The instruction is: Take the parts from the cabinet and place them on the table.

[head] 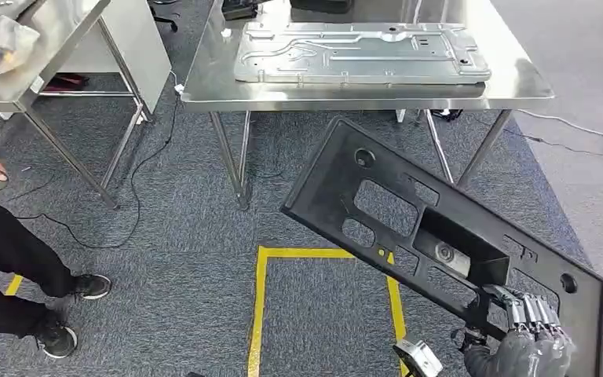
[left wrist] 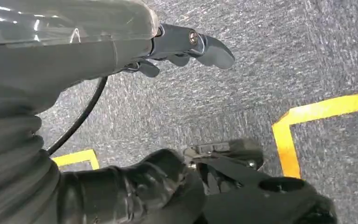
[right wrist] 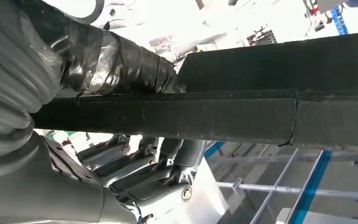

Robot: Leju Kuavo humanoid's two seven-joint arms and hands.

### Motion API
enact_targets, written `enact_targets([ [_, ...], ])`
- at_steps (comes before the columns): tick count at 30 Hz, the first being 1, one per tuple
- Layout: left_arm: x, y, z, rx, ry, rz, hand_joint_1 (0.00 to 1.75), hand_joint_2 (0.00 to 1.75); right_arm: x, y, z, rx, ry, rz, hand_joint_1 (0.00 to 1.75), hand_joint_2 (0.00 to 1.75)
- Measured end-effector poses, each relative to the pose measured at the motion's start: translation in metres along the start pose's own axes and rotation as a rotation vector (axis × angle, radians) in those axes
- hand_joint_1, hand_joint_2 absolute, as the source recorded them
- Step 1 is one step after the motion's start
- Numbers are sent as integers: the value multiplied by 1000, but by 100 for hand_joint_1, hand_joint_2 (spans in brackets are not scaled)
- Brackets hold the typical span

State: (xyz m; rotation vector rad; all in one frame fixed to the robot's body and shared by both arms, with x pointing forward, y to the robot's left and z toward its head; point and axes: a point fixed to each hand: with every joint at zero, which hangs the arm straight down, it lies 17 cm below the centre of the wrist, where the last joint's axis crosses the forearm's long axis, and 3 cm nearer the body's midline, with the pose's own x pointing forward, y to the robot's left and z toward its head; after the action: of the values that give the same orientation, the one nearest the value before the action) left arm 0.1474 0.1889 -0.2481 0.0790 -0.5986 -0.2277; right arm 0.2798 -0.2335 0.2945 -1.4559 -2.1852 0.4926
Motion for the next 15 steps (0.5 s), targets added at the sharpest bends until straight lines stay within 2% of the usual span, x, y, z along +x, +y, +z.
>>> enact_targets([
  [15,1,0,0,-2,-3,-9,0,175,-1,-1,-1,-6,-1,-2,175,175],
])
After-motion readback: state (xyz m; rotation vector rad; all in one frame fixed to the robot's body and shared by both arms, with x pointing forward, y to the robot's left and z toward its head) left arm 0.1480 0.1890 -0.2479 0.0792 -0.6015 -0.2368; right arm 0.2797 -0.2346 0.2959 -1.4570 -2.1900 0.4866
